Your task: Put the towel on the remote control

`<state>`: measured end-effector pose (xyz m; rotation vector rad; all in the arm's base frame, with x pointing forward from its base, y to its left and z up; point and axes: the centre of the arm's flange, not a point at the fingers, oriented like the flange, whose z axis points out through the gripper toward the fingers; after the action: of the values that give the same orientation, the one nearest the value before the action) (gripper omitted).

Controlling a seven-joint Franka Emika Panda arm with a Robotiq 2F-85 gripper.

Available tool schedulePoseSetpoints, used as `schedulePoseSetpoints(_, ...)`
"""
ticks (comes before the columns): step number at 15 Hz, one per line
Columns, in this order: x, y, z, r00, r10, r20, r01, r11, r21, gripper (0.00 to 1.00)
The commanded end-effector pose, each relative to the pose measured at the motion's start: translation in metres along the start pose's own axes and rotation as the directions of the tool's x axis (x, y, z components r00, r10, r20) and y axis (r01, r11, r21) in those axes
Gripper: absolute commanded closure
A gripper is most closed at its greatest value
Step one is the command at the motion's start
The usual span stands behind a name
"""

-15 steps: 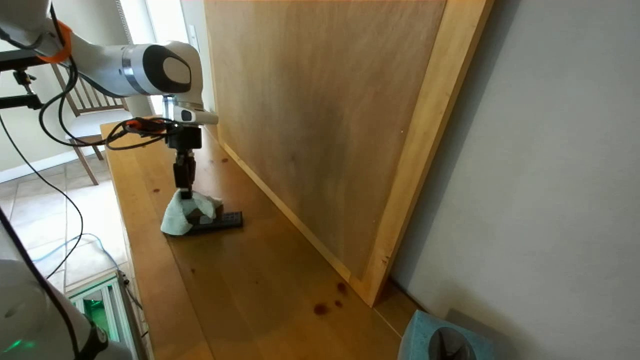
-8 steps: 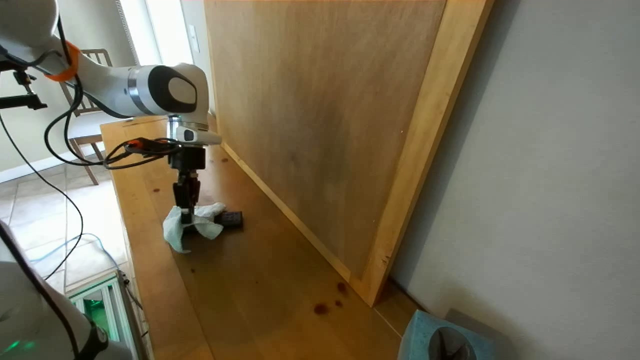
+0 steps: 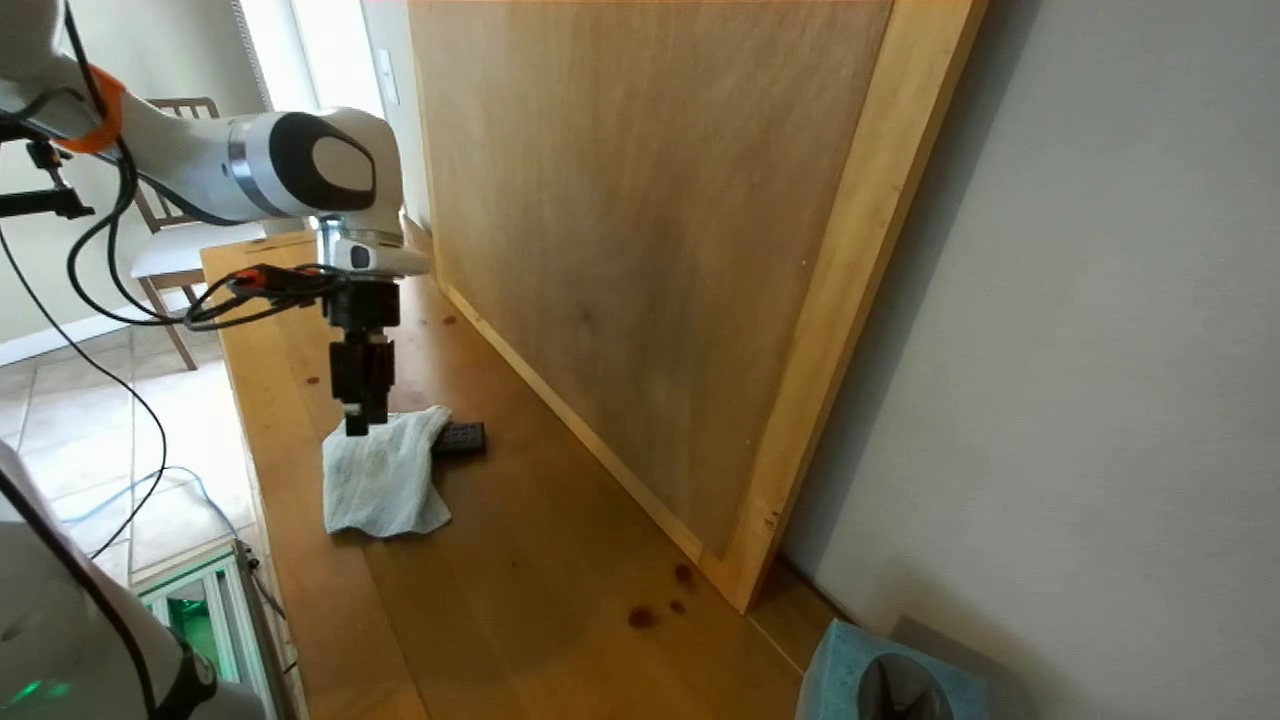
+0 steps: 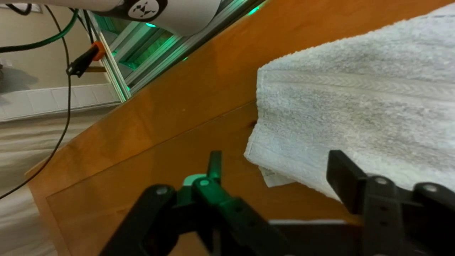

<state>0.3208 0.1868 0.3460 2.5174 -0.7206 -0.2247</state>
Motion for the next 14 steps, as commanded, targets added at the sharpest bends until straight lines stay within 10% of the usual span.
schedulePoseSetpoints(1,-0.027,0.024,-0.057,0.997,0.083,0.006,-0.083,0.982,0.168,0.00)
schedulePoseSetpoints(9,-0.069,0.060,-0.122,0.936,0.349,0.050,-0.343,0.867,0.361,0.00)
schedulePoseSetpoints(14,-0.066,0.053,-0.123,0.952,0.305,0.005,-0.287,0.888,0.359,0.00)
